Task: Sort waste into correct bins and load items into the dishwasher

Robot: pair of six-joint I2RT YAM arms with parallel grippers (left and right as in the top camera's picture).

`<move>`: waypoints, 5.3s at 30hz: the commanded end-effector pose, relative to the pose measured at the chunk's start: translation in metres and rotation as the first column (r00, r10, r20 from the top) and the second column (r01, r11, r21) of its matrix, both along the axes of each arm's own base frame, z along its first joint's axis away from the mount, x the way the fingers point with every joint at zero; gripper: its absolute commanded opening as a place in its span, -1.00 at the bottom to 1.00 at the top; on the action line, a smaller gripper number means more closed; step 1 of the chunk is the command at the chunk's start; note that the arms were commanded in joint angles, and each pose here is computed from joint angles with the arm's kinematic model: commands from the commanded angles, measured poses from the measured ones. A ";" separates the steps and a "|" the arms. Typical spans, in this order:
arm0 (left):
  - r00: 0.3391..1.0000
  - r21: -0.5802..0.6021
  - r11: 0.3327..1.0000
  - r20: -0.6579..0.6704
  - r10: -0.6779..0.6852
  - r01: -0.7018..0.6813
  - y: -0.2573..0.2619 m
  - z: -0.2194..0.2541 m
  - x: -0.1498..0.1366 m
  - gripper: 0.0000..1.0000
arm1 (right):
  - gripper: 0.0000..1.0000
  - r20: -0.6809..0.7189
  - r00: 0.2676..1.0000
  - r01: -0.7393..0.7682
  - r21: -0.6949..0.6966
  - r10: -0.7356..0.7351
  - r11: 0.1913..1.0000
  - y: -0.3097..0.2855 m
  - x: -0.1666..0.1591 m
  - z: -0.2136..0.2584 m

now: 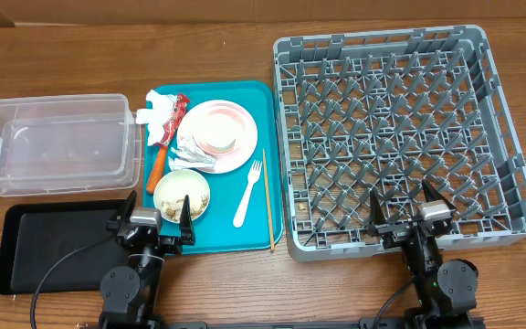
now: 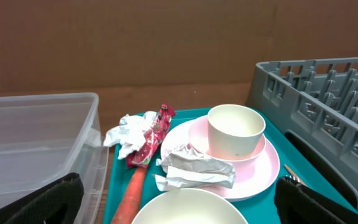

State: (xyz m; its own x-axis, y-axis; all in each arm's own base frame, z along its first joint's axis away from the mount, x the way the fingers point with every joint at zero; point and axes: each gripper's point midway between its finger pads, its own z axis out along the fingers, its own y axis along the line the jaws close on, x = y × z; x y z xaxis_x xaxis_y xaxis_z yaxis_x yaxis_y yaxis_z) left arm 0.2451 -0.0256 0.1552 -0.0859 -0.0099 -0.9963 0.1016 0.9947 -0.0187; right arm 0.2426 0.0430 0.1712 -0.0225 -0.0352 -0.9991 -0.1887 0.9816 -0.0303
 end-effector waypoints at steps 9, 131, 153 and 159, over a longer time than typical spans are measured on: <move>1.000 0.008 1.000 0.008 -0.006 0.006 -0.001 0.001 0.000 1.00 | 1.00 0.005 1.000 0.009 0.001 -0.009 1.000 -0.002 0.000 -0.001; 0.063 0.037 0.995 -0.998 0.031 0.097 -0.023 -0.082 0.083 0.54 | 1.00 0.005 1.000 0.009 0.001 -0.009 1.000 -0.002 0.000 -0.001; 0.086 0.114 0.992 -0.990 0.108 0.060 -0.012 -0.121 0.111 -0.24 | 1.00 0.005 1.000 0.009 0.001 -0.009 1.000 -0.002 0.000 -0.001; 0.085 0.114 0.992 -0.990 0.109 0.061 -0.012 -0.121 0.111 -0.67 | 1.00 0.005 1.000 0.009 0.000 -0.009 1.000 -0.002 0.000 -0.001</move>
